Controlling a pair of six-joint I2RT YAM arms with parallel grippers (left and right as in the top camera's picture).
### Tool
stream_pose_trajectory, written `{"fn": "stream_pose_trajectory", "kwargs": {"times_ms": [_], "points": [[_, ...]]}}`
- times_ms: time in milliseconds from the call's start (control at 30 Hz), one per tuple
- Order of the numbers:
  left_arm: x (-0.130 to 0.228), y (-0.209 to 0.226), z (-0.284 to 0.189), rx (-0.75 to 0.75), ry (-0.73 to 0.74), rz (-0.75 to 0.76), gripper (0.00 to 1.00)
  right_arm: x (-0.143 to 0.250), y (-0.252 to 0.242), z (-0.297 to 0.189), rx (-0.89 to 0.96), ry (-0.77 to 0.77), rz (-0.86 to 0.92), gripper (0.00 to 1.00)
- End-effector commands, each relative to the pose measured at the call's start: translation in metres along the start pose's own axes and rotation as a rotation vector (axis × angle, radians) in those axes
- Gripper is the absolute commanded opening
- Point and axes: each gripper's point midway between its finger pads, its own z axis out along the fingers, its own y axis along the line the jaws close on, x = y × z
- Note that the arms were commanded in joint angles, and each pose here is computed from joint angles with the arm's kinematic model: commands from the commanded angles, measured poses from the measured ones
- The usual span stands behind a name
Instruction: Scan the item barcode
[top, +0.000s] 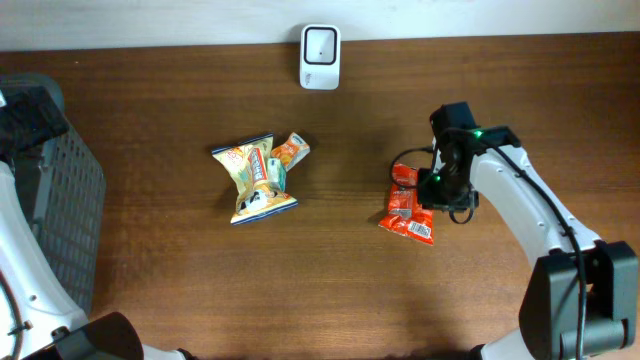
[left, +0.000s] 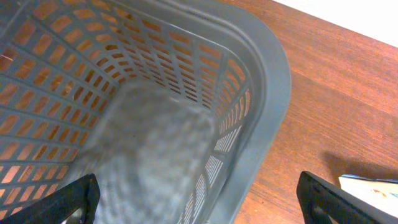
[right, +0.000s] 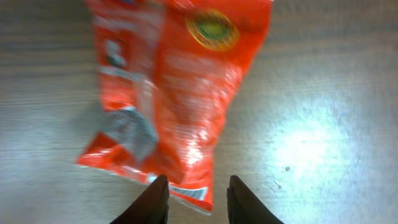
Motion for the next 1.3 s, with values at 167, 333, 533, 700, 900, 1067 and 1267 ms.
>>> {"fn": "stream_pose_trajectory", "kwargs": {"times_ms": [167, 333, 533, 700, 900, 1067, 1267], "points": [[0.000, 0.001, -0.001, -0.002, -0.004, 0.013, 0.99, 0.029, -0.025, 0.021, 0.123, 0.093, 0.077, 0.33], [0.000, 0.001, -0.001, -0.002, -0.004, 0.013, 0.99, 0.040, -0.036, 0.035, 0.177, 0.105, 0.112, 0.33], [0.000, 0.001, -0.001, -0.002, -0.004, 0.013, 0.99, 0.055, -0.007, 0.050, -0.014, 0.165, -0.012, 0.33], [0.000, 0.001, -0.001, -0.002, -0.004, 0.013, 0.99, 0.045, 0.042, 0.051, -0.164, 0.096, -0.175, 0.39], [0.000, 0.001, -0.001, -0.002, -0.004, 0.013, 0.99, 0.020, 0.097, 0.041, -0.237, -0.061, -0.331, 0.43], [0.000, 0.001, -0.001, -0.002, -0.004, 0.013, 0.99, -0.015, 0.121, 0.002, -0.267, -0.181, -0.410, 0.47], [0.000, 0.001, -0.001, -0.002, -0.004, 0.013, 0.99, -0.081, 0.108, -0.036, -0.082, -0.437, -0.390, 0.54]]}}
